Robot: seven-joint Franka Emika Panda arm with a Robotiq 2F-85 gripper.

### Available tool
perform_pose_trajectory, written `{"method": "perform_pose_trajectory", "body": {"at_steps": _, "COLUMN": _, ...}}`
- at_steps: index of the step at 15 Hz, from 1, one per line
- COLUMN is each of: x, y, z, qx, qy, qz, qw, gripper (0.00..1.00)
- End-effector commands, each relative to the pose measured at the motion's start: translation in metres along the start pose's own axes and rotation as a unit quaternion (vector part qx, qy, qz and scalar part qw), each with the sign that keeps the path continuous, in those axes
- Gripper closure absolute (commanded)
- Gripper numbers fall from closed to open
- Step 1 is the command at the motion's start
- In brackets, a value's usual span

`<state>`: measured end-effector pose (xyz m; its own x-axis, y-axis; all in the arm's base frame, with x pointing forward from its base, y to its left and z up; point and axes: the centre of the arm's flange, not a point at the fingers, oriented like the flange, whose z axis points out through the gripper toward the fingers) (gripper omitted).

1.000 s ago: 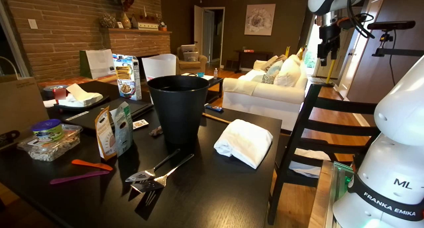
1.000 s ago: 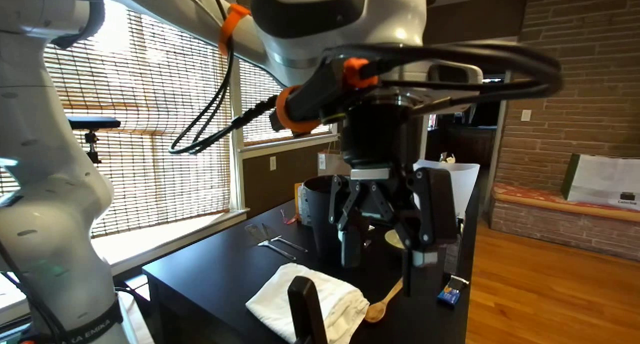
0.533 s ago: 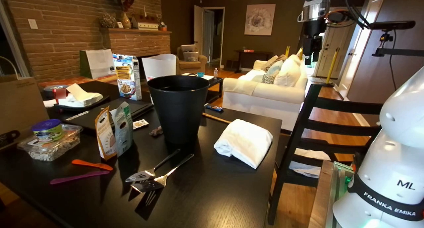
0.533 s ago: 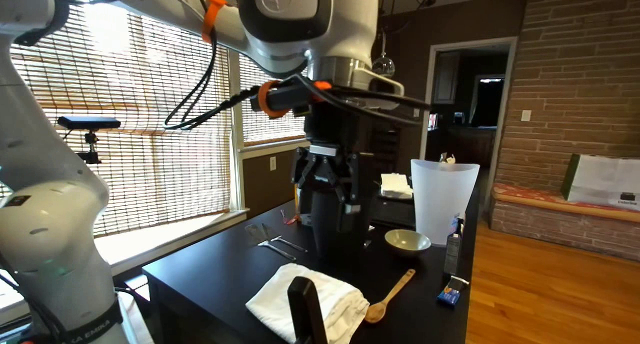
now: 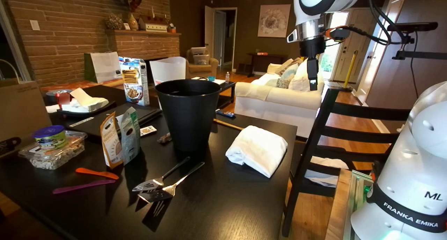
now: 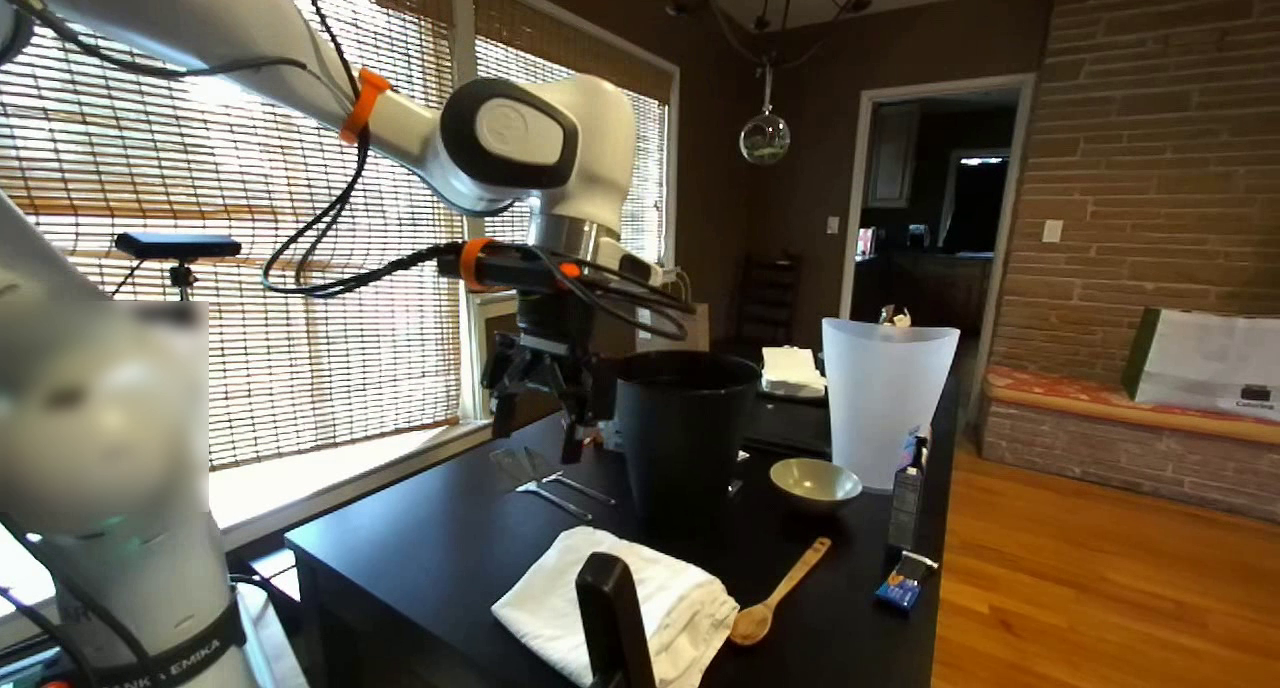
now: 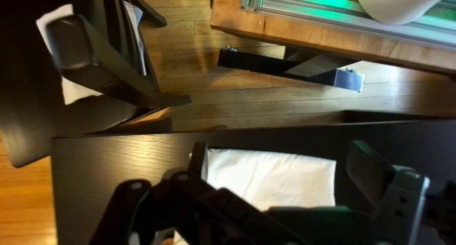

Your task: Put the white cloths on the backrest of the chair

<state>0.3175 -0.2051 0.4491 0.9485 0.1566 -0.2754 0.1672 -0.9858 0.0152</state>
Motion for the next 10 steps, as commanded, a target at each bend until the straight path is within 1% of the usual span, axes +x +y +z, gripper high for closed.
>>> {"method": "perform_pose_trajectory", "body": {"at_steps": 1, "x": 0.004, "y": -0.014, "z": 0.008, "qx": 0.000, "qy": -0.008, "qz": -0.017, "qw": 0.9998, "gripper": 0.00}}
{"method": "perform_pose_trajectory", "body": {"at_steps": 3, "x": 0.006, "y": -0.027, "z": 0.016, "qx": 0.000, "qy": -0.014, "qz": -0.031, "qw": 0.9994, "gripper": 0.00}}
{"method": "perform_pose_trajectory", "body": {"at_steps": 6, "x": 0.003, "y": -0.027, "z": 0.015, "qx": 0.001, "qy": -0.010, "qz": -0.032, "qw": 0.9994, "gripper": 0.00}}
{"method": "perform_pose_trajectory", "body": {"at_steps": 7, "x": 0.001, "y": -0.031, "z": 0.017, "qx": 0.008, "qy": -0.001, "qz": -0.029, "qw": 0.9995, "gripper": 0.00}}
{"method": "perform_pose_trajectory", "body": {"at_steps": 8, "x": -0.002, "y": -0.048, "z": 0.026, "qx": 0.014, "qy": -0.007, "qz": -0.033, "qw": 0.9993, "gripper": 0.00}}
{"method": "perform_pose_trajectory", "body": {"at_steps": 9, "x": -0.001, "y": -0.057, "z": 0.032, "qx": 0.009, "qy": -0.001, "qz": -0.026, "qw": 0.9996, "gripper": 0.00}}
{"method": "perform_pose_trajectory", "body": {"at_steps": 10, "x": 0.001, "y": -0.073, "z": 0.045, "qx": 0.009, "qy": 0.000, "qz": -0.032, "qw": 0.9994, "gripper": 0.00}}
